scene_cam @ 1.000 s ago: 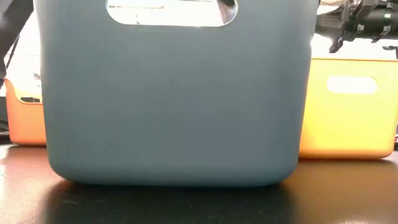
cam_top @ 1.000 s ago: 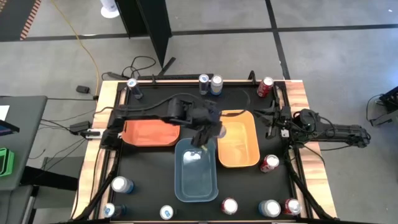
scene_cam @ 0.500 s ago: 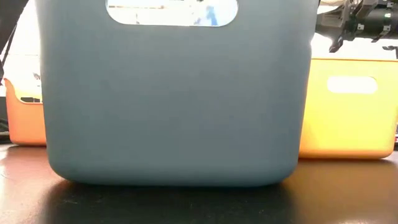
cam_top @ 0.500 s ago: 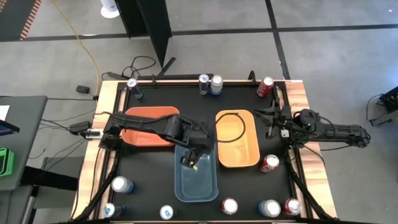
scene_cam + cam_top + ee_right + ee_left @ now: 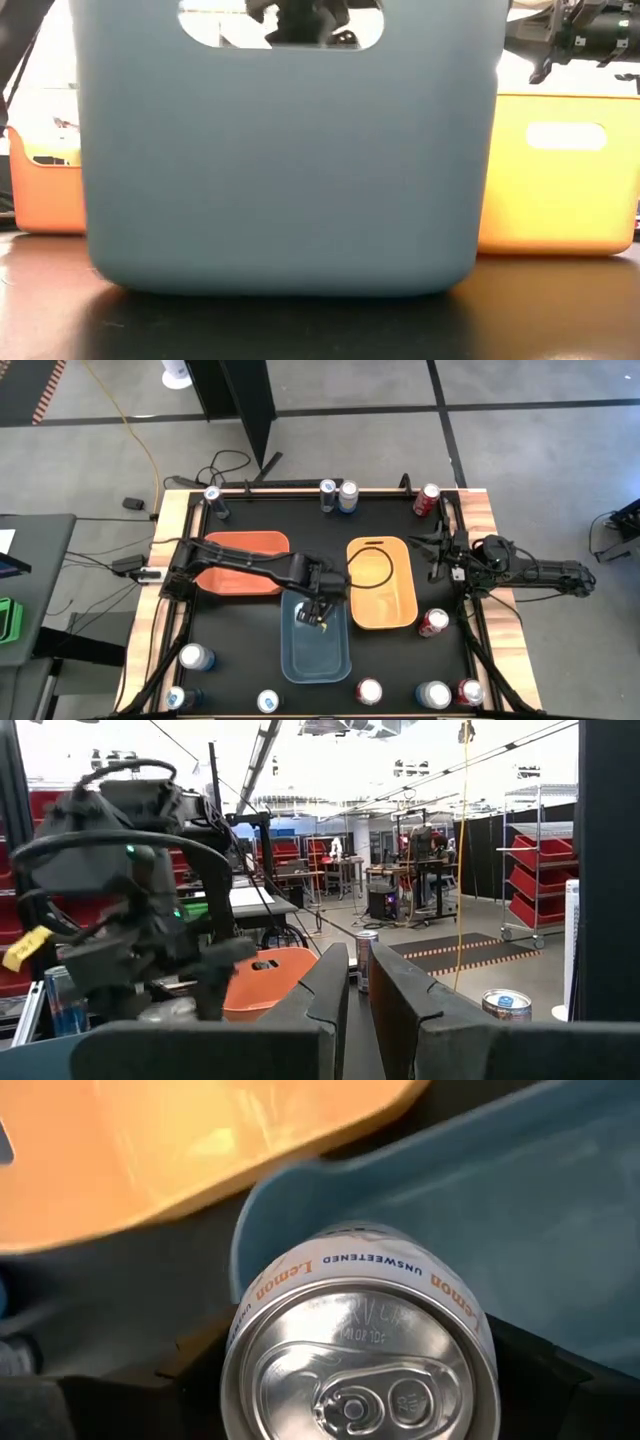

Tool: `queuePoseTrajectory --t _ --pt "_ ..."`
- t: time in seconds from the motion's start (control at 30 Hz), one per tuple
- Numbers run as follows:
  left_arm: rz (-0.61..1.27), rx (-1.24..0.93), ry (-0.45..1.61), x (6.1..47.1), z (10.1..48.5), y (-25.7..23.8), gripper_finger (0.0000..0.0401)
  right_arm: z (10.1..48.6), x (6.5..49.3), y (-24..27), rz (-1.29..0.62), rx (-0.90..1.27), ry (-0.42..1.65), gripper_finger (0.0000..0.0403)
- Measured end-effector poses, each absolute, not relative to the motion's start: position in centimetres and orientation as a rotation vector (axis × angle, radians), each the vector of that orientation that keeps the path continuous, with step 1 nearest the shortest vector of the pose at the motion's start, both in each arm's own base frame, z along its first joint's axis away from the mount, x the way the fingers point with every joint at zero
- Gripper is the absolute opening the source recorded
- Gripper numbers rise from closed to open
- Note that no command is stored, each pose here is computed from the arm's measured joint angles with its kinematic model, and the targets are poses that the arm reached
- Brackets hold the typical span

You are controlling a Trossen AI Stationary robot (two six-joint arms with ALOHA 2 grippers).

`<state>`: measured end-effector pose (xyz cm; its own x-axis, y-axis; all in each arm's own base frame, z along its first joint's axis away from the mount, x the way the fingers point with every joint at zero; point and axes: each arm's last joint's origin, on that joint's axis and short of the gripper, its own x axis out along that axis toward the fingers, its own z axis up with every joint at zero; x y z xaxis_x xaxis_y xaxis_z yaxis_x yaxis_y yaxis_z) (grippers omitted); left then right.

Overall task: Sort soda cans
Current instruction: Put the top left blue-white soda can into the blue bin

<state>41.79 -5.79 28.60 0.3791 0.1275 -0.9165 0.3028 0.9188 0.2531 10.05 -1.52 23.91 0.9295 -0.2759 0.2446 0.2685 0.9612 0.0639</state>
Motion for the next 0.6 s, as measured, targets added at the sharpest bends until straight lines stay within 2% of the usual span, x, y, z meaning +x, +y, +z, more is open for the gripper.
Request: queuePoseTrajectory --t 0.6 --pt "-0.181 0.338 1.165 42.4 24.6 -4.7 0.0303 23.9 10.1 -1.5 -0.279 0.029 -0.252 0.0062"
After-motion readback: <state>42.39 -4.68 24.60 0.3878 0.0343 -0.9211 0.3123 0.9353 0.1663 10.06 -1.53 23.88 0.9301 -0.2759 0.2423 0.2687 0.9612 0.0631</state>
